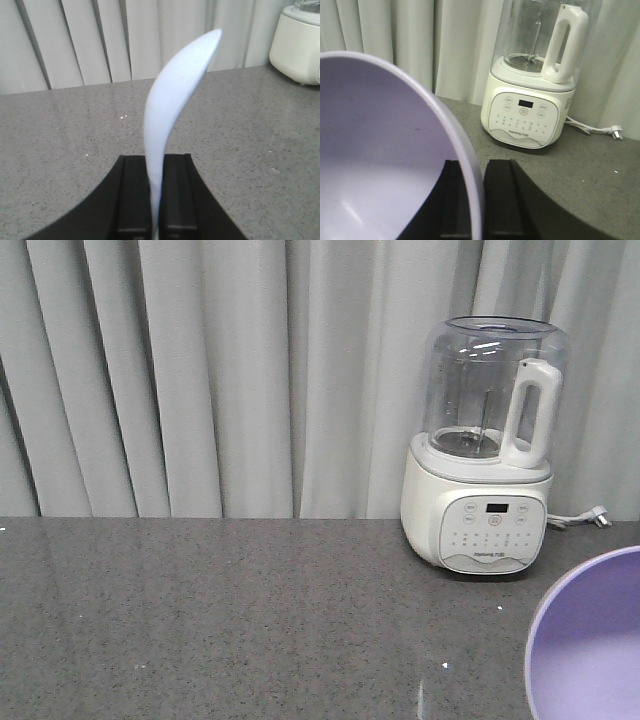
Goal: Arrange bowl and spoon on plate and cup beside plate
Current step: 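Drive the base holding spoon and bowl to the counter with the blue plate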
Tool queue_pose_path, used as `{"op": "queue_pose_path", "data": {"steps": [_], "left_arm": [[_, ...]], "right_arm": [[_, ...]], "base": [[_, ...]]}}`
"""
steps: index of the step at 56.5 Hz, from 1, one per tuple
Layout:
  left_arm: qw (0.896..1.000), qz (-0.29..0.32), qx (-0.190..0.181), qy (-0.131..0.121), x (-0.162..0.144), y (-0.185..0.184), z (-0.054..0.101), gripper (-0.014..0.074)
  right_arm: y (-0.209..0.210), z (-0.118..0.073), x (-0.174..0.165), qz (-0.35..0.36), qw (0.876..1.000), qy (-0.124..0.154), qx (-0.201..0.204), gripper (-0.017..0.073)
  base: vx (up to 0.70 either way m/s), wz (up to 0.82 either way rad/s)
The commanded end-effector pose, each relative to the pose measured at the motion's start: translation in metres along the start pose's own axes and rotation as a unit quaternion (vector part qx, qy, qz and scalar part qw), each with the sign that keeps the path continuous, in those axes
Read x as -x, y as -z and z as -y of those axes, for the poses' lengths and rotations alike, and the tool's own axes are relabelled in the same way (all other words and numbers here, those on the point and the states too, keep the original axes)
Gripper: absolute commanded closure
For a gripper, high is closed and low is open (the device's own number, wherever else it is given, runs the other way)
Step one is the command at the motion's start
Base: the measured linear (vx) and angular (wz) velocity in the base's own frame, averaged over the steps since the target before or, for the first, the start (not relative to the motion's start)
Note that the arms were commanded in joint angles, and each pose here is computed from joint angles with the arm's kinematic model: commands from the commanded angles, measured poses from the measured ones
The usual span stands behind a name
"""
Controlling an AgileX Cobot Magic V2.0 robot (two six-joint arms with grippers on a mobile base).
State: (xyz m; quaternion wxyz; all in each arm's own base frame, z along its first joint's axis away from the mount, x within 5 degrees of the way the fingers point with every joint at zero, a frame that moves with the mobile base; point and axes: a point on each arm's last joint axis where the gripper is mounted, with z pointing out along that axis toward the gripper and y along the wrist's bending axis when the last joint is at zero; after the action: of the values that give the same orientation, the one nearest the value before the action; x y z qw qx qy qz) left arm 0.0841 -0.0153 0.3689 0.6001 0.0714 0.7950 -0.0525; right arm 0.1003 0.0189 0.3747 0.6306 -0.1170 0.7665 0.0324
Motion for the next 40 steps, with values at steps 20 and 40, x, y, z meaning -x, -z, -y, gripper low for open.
{"op": "queue_pose_path", "data": {"steps": [20,40], "left_arm": [[0.999,0.050,0.003,0.011,0.0137,0.0026,-0.0005,0.0594],[0.999,0.050,0.003,0.011,0.0137,0.0026,-0.0005,0.0594]], "right_arm": [[0.0041,0.0034,0.0164,0.057,0.998,0.003,-0.017,0.0568],[0.0041,0.0034,0.0162,0.056,0.998,0.003,-0.017,0.0568]], "base": [[-0.10,-0.41],[-0.17,-0.69]]}}
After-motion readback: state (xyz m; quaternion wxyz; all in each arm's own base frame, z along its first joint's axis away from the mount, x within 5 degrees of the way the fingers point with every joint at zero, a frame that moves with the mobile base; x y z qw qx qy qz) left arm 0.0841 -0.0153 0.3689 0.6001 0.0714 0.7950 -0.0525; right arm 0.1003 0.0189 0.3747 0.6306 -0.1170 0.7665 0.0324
